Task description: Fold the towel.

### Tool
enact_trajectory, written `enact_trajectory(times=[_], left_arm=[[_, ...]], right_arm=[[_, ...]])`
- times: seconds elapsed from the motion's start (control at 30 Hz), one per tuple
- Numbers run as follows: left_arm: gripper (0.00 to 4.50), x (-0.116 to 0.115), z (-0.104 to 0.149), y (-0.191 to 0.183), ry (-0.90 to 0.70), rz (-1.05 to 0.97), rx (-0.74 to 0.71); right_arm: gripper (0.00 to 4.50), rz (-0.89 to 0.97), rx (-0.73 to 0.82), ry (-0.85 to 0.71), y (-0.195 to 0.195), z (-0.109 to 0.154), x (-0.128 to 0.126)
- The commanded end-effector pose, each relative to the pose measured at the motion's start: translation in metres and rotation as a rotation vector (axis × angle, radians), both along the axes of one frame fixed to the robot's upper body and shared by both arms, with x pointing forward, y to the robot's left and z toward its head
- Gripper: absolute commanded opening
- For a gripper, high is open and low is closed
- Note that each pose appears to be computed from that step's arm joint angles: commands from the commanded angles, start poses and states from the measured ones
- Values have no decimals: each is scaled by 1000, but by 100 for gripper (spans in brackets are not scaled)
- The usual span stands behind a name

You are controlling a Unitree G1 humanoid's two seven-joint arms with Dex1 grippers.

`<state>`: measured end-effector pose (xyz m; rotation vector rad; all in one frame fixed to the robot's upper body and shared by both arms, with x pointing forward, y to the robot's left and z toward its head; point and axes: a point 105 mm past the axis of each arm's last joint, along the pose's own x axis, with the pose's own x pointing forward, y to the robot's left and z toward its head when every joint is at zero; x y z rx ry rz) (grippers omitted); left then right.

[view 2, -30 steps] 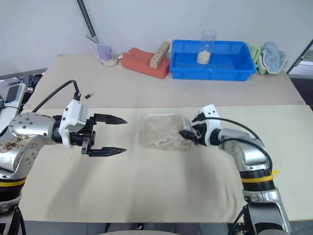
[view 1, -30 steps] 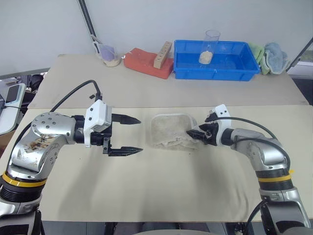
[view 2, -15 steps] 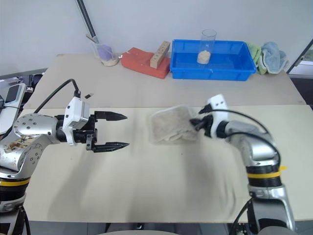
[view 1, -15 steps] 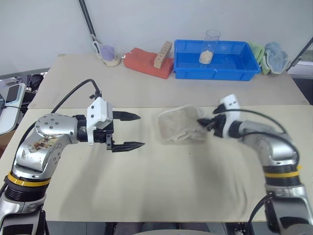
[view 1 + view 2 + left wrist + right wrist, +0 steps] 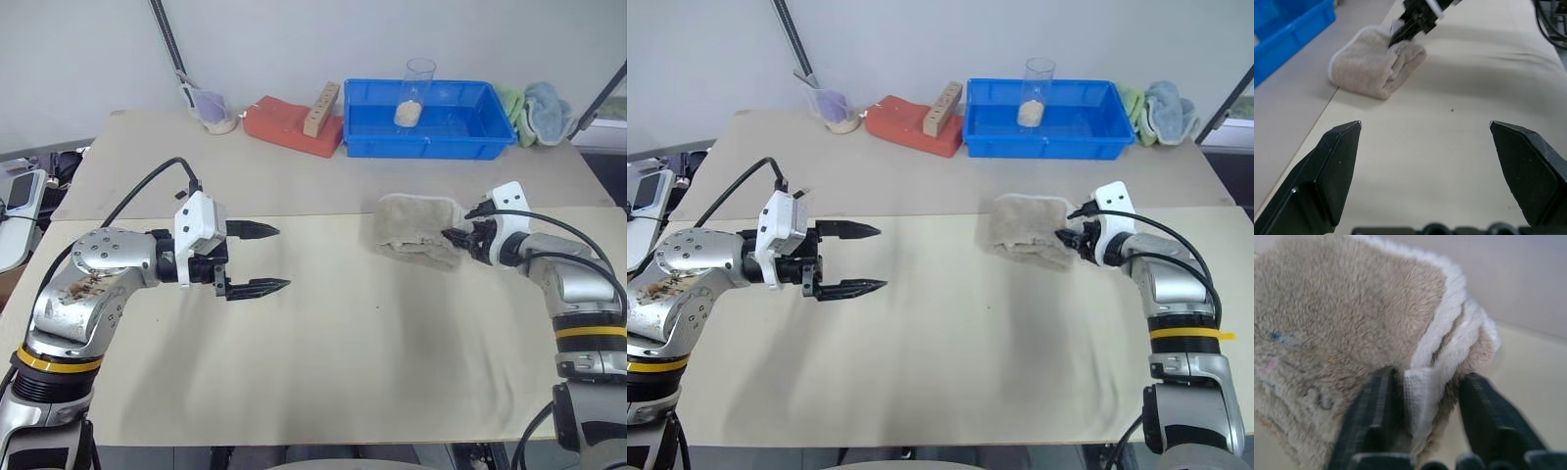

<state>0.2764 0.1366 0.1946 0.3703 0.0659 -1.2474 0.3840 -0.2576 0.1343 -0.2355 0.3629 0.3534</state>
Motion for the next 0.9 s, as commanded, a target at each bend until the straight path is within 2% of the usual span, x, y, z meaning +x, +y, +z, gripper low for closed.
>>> enact_trajectory(times=[0.03, 0.1, 0.2, 0.27, 0.43, 0.57, 0.9], left_arm=[[450, 5, 4, 25, -25, 111, 18], [450, 8, 0, 40, -29, 189, 41], [450, 9, -11, 76, 3, 349, 123], [450, 5, -20, 97, 12, 420, 207], [450, -10, -27, 130, 1, 508, 315], [450, -14, -21, 139, 10, 544, 285], [450, -15, -17, 139, 33, 533, 240]], right_arm=[[354, 44, -83, -175, -6, 49, -1], [421, 91, -101, -212, -5, 64, -6], [421, 212, -147, -247, -1, 89, -24], [421, 319, -194, -246, 3, 96, -40], [421, 556, -236, -112, 12, 88, -86], [421, 578, -233, -60, 9, 80, -101], [421, 516, -227, -40, 2, 71, -102]])
